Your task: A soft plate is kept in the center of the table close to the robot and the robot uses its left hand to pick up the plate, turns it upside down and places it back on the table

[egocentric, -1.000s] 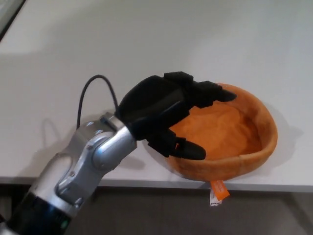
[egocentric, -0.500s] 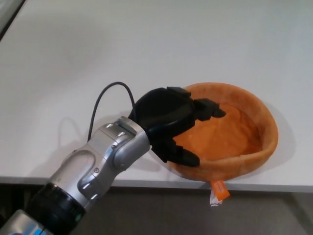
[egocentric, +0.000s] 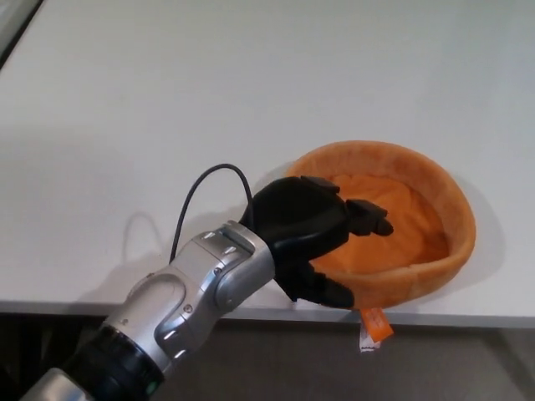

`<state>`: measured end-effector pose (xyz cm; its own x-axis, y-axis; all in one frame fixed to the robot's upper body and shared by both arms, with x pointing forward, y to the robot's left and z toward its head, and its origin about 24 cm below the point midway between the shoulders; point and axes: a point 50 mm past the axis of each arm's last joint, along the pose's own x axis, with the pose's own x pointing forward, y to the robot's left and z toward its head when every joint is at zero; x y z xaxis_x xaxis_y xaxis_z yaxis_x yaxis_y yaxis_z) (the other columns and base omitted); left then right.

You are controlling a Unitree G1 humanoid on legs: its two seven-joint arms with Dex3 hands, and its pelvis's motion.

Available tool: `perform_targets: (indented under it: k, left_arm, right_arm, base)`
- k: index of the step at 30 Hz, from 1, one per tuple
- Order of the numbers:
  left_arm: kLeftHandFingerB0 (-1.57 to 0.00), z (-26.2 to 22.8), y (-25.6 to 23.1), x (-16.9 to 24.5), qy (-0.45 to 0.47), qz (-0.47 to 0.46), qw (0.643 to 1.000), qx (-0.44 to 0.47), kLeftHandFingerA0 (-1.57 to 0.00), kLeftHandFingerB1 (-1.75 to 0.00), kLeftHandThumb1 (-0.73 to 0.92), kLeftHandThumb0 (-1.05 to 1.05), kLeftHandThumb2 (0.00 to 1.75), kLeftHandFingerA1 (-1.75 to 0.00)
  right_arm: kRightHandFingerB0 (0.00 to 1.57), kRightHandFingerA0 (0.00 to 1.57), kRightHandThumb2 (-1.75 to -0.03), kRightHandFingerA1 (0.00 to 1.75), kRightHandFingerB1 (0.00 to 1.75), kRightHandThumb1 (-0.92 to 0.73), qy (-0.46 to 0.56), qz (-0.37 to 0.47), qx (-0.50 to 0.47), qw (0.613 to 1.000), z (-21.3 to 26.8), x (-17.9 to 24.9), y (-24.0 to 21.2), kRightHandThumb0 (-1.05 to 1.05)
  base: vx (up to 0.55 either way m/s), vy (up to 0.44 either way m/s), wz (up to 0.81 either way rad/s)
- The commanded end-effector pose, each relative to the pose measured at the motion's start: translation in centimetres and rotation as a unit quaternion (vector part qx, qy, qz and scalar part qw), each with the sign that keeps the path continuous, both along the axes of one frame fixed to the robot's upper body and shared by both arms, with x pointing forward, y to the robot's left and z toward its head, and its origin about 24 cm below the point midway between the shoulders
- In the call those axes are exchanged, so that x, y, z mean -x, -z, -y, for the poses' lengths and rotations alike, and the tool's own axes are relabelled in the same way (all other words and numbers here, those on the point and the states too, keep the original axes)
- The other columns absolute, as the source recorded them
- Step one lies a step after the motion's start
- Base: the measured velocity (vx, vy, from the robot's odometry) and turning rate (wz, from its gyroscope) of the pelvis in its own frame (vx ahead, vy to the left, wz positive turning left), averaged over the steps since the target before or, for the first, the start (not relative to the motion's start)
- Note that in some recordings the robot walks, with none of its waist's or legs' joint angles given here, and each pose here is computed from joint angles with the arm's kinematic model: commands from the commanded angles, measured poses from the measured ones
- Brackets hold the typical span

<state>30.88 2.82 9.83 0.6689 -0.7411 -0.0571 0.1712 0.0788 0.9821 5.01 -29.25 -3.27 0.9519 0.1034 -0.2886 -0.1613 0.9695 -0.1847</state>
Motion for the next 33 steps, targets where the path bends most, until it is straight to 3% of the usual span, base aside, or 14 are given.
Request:
perform_targets:
  k: [1,3,4,9,10,12,13,21,23,26,27,29,30,33]
  left_arm:
    - [-0.42,-0.3,1.3,0.0,-0.017,-0.019,0.999,-0.024,-0.43,-0.45,0.51,-0.91,0.98,-0.51]
    - [-0.49,-0.2,1.5,0.0,-0.016,-0.020,0.999,-0.030,-0.46,-0.36,0.69,-0.94,0.62,-0.43]
    - [-0.41,0.0,1.7,0.1,-0.014,-0.022,0.999,-0.039,-0.43,-0.45,0.52,-0.91,0.99,-0.51]
    - [-0.41,0.0,2.1,0.1,-0.014,-0.026,0.998,-0.048,-0.43,-0.45,0.52,-0.91,0.99,-0.52]
    - [-0.49,0.1,2.3,0.1,-0.012,-0.026,0.998,-0.063,-0.47,-0.36,0.69,-0.92,0.62,-0.44]
    - [-0.49,0.1,2.5,0.1,-0.010,-0.023,0.997,-0.077,-0.46,-0.36,0.68,-0.91,0.62,-0.45]
    - [-0.49,0.2,2.5,0.1,-0.003,-0.011,0.995,-0.103,-0.47,-0.37,0.66,-0.85,0.61,-0.47]
    - [-0.62,0.3,4.1,0.4,-0.006,0.037,0.960,-0.276,-0.62,-0.47,0.67,-0.89,0.61,-0.69]
    - [-0.52,0.2,4.3,0.2,-0.020,0.040,0.951,-0.307,-0.57,-0.51,0.52,-0.90,0.97,-0.70]
    - [-0.31,-0.2,4.2,-0.2,-0.051,0.016,0.941,-0.334,-0.36,-0.33,0.61,-1.00,0.73,-0.37]
    - [-0.39,-0.4,4.3,-0.4,-0.060,0.010,0.943,-0.328,-0.72,-0.45,0.53,-0.96,0.94,-1.25]
    - [-0.39,-0.6,4.4,-0.5,-0.069,0.002,0.945,-0.318,-0.72,-0.45,0.53,-0.96,0.94,-1.25]
    - [-0.63,-0.6,4.5,-0.5,-0.071,0.002,0.949,-0.306,-0.87,-1.32,0.61,-0.85,0.59,-1.65]
    - [-0.73,-0.7,4.6,-0.5,-0.068,0.016,0.957,-0.280,-0.94,-1.42,0.53,-0.76,0.62,-1.70]
  right_arm:
    - [0.33,0.60,-0.65,0.40,0.32,-0.77,0.009,-0.008,-0.008,1.000,0.5,-0.1,0.0,-0.73]
    - [0.28,0.53,-0.96,0.55,0.47,-0.61,0.009,-0.007,-0.007,1.000,0.5,-0.2,0.0,-0.69]
    - [0.28,0.53,-0.96,0.55,0.47,-0.62,0.012,-0.005,-0.009,1.000,0.5,-0.2,0.0,-0.69]
    - [0.25,0.51,-0.98,0.52,0.45,-0.67,0.007,0.001,-0.004,1.000,0.5,-0.4,0.1,-0.77]
    - [0.25,0.50,-0.98,0.52,0.44,-0.68,0.007,0.002,-0.003,1.000,0.4,-0.4,-0.1,-0.76]
    - [0.32,0.60,-0.65,0.39,0.31,-0.78,0.006,0.002,0.001,1.000,0.4,-0.5,0.0,-0.68]
    - [0.26,0.52,-0.98,0.54,0.45,-0.67,0.004,0.008,0.010,1.000,0.5,-0.5,-0.1,-0.72]
    - [0.24,0.51,-0.99,0.55,0.46,-0.64,0.002,0.002,0.007,1.000,0.3,-0.4,-0.3,-0.69]
    - [0.25,0.52,-0.99,0.55,0.47,-0.65,0.000,0.002,0.013,1.000,0.3,-0.4,-0.4,-0.69]
    - [0.25,0.53,-1.00,0.55,0.47,-0.66,0.001,0.000,0.011,1.000,0.2,-0.5,-0.1,-0.70]
    - [0.23,0.52,-1.00,0.54,0.45,-0.71,-0.001,0.003,0.010,1.000,0.2,-0.5,-0.2,-0.74]
    - [0.23,0.52,-1.00,0.54,0.45,-0.71,-0.006,0.008,0.011,1.000,0.1,-0.6,-0.3,-0.74]
    - [0.32,0.59,-0.66,0.39,0.31,-0.81,-0.005,0.006,0.009,1.000,0.2,-0.6,-0.3,-0.70]
    - [0.26,0.51,-0.99,0.55,0.46,-0.66,-0.001,-0.001,0.005,1.000,0.3,-0.5,-0.2,-0.72]
  base:
    - [0.00,0.000,0.00]
    - [0.00,0.000,0.00]
    - [0.00,0.000,0.00]
    - [0.00,0.000,0.00]
    - [0.00,0.000,0.00]
    - [0.00,0.000,0.00]
    - [0.00,0.000,0.00]
    - [0.00,0.000,0.00]
    - [0.00,0.000,0.00]
    - [0.00,0.000,0.00]
    - [0.00,0.000,0.00]
    - [0.00,0.000,0.00]
    - [0.00,0.000,0.00]
    - [0.00,0.000,0.00]
